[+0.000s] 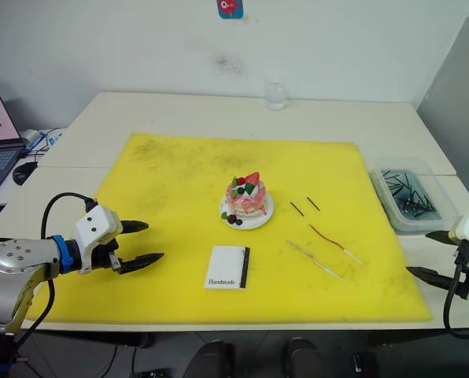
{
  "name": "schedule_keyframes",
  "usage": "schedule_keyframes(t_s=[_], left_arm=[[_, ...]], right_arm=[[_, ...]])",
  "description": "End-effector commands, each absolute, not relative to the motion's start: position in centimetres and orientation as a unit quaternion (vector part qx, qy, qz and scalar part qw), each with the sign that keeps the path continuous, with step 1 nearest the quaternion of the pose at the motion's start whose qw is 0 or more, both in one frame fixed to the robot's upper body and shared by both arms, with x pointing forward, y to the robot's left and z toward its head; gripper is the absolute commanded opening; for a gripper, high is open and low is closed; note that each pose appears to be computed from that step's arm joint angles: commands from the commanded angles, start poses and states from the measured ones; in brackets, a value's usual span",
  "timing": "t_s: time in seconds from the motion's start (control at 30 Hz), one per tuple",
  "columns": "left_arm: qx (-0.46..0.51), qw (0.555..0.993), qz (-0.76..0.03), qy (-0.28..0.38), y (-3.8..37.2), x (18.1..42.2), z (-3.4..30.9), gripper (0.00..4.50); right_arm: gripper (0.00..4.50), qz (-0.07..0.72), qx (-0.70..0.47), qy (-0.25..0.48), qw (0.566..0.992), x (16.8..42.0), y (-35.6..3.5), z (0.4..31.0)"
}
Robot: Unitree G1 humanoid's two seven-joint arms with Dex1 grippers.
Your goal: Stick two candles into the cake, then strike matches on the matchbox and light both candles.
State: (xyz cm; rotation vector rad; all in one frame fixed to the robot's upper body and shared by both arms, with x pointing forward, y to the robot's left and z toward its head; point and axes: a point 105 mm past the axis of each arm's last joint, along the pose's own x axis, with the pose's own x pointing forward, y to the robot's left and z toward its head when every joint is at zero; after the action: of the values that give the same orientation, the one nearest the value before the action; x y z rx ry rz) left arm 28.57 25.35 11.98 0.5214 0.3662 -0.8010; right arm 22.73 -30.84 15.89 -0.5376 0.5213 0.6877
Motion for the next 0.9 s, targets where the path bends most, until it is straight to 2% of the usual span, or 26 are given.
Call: schedule_keyframes(t_s=[0.03,0.1,0.4,0.53,0.77,0.9], left_arm=[[0.249,0.874,-0.384,0.161,25.3,28.8,12.8,4.45],[0.236,0.868,-0.397,0.179,25.2,28.6,12.6,4.45],[0.187,0.877,-0.417,0.148,24.5,28.9,14.2,4.45],[0.213,0.875,-0.409,0.15,24.8,29.1,13.9,4.45],[0.204,0.873,-0.414,0.156,24.6,28.7,13.8,4.45],[0.171,0.886,-0.414,0.122,23.9,28.4,14.4,4.45]], right_arm=[[4.5,0.328,-0.269,0.224,0.878,22.8,-30.7,17.0],[4.5,0.329,-0.264,0.217,0.88,22.9,-30.6,17.0],[4.5,0.331,-0.256,0.206,0.885,22.7,-30.5,17.1],[4.5,0.33,-0.257,0.206,0.885,22.6,-30.6,17.0],[4.5,0.33,-0.261,0.201,0.885,22.7,-30.7,17.1],[4.5,0.332,-0.259,0.194,0.886,22.8,-30.5,17.4]])
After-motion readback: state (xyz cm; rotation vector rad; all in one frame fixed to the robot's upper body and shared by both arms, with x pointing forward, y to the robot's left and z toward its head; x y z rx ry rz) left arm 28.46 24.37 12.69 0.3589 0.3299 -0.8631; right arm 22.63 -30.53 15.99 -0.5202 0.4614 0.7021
